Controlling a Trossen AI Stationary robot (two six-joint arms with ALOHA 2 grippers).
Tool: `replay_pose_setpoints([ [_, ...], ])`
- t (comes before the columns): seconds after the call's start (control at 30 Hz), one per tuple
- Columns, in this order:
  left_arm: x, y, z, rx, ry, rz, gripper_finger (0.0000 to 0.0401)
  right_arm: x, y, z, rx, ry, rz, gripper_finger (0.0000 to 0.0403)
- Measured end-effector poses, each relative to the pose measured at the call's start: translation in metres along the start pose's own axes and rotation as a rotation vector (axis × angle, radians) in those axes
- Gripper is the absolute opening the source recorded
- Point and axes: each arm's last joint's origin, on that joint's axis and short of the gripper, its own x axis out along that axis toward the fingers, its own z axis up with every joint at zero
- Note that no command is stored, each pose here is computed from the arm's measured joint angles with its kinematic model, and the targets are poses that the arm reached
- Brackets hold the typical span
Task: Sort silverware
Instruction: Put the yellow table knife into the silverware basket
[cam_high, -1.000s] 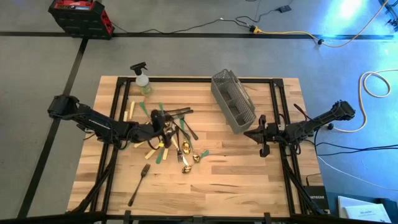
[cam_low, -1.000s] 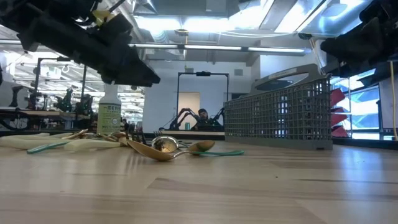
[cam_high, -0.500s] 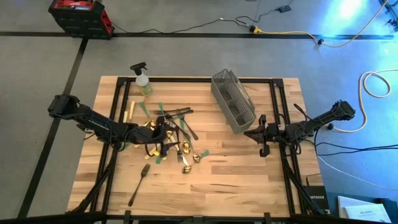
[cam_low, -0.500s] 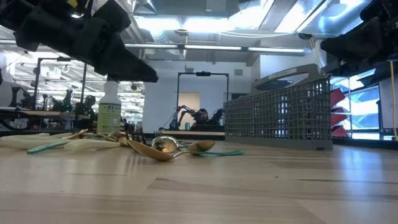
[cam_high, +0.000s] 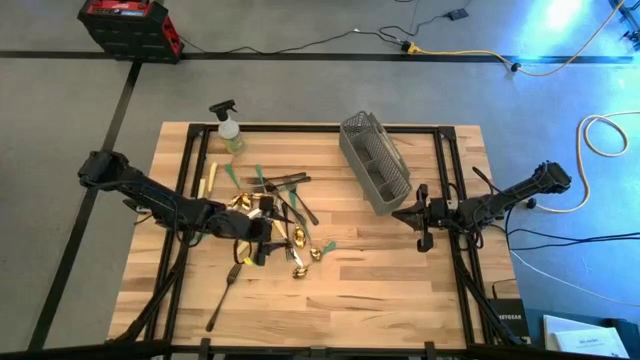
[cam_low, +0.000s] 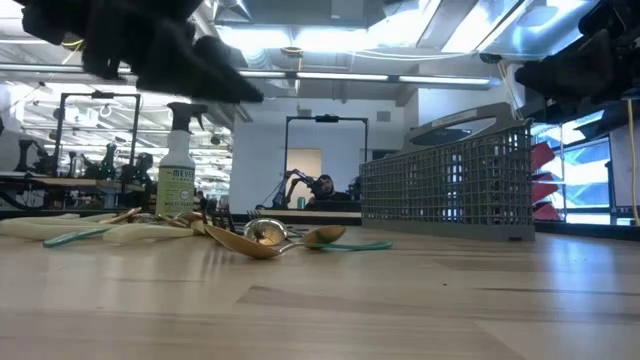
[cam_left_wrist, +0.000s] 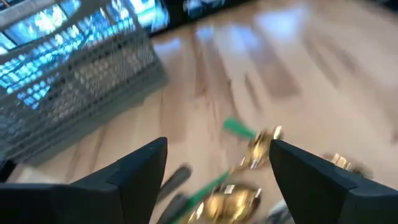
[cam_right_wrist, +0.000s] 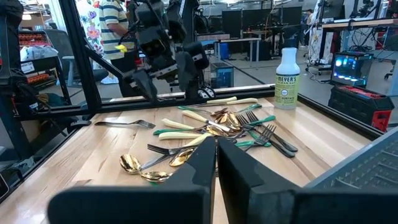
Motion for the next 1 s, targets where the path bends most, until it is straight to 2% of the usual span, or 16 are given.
replay_pose_setpoints([
  [0.1, 0.000, 0.000, -0.005, 0.051, 0.099, 0.001, 0.0269, 0.000, 0.000, 0.000, 0.000, 0.000, 0.000, 0.0000],
  [0.33, -0.004, 0.006, -0.019, -0.015, 0.337, 0.025, 0.0269, 0.000, 0.000, 0.000, 0.025, 0.000, -0.002, 0.0000],
  [0.4, -0.004, 0.006, -0.020, 0.003, 0.347, 0.017, 0.0269, 0.000, 0.000, 0.000, 0.026, 0.000, -0.002, 0.0000],
  [0.57, -0.003, 0.007, -0.019, 0.198, 0.333, -0.064, 0.0263, 0.000, 0.000, 0.000, 0.026, 0.000, -0.004, 0.0000],
  [0.7, 0.001, 0.018, -0.021, 0.202, 0.343, -0.040, 0.0245, 0.000, 0.000, -0.001, 0.023, 0.005, -0.005, 0.0000],
  [1.0, 0.017, 0.022, -0.023, 0.255, 0.365, -0.136, 0.0237, 0.000, 0.000, -0.001, 0.019, 0.013, -0.006, 0.0000],
])
